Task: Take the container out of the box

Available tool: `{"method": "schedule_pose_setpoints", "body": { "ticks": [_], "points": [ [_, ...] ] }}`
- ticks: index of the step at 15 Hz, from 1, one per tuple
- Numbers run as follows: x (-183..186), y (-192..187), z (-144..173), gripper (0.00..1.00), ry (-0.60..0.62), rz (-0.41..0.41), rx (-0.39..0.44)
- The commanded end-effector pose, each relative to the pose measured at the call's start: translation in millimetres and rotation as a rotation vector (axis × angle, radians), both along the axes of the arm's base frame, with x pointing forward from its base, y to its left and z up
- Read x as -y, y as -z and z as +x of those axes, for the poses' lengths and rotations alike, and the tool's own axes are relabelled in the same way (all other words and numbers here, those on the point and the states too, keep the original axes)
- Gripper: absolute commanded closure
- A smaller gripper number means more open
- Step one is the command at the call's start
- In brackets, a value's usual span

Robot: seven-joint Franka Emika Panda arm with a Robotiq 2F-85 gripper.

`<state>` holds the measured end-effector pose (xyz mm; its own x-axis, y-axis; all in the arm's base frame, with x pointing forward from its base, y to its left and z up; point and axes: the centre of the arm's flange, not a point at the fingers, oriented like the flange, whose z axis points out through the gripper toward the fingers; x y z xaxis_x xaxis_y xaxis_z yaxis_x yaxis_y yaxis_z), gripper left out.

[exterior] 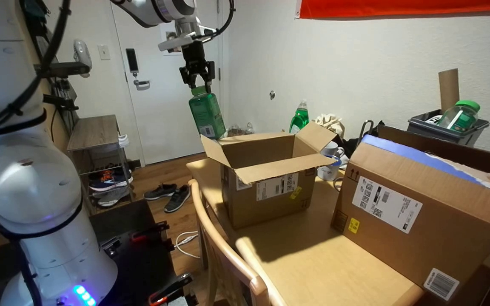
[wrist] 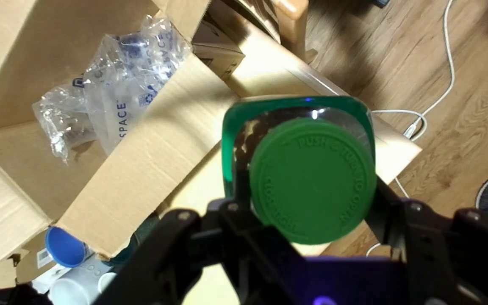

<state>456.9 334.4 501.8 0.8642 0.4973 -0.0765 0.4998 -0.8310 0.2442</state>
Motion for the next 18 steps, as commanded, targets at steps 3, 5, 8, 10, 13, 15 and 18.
{"method": "schedule_pose_setpoints", "body": {
  "ticks": [3, 5, 8, 10, 13, 15, 18],
  "points": [
    [-36, -6, 24, 0.61, 0.08, 0.029, -0.031],
    [-53, -6, 30, 0.61, 0.101, 0.067, -0.095],
    [-67, -5, 44, 0.61, 0.17, 0.141, -0.165],
    [-68, -3, 59, 0.61, 0.229, 0.192, -0.2],
    [-64, 3, 84, 0.61, 0.304, 0.248, -0.24],
    [-59, 8, 98, 0.61, 0.347, 0.27, -0.251],
    [-55, 18, 112, 0.61, 0.369, 0.295, -0.275]
  ]
}}
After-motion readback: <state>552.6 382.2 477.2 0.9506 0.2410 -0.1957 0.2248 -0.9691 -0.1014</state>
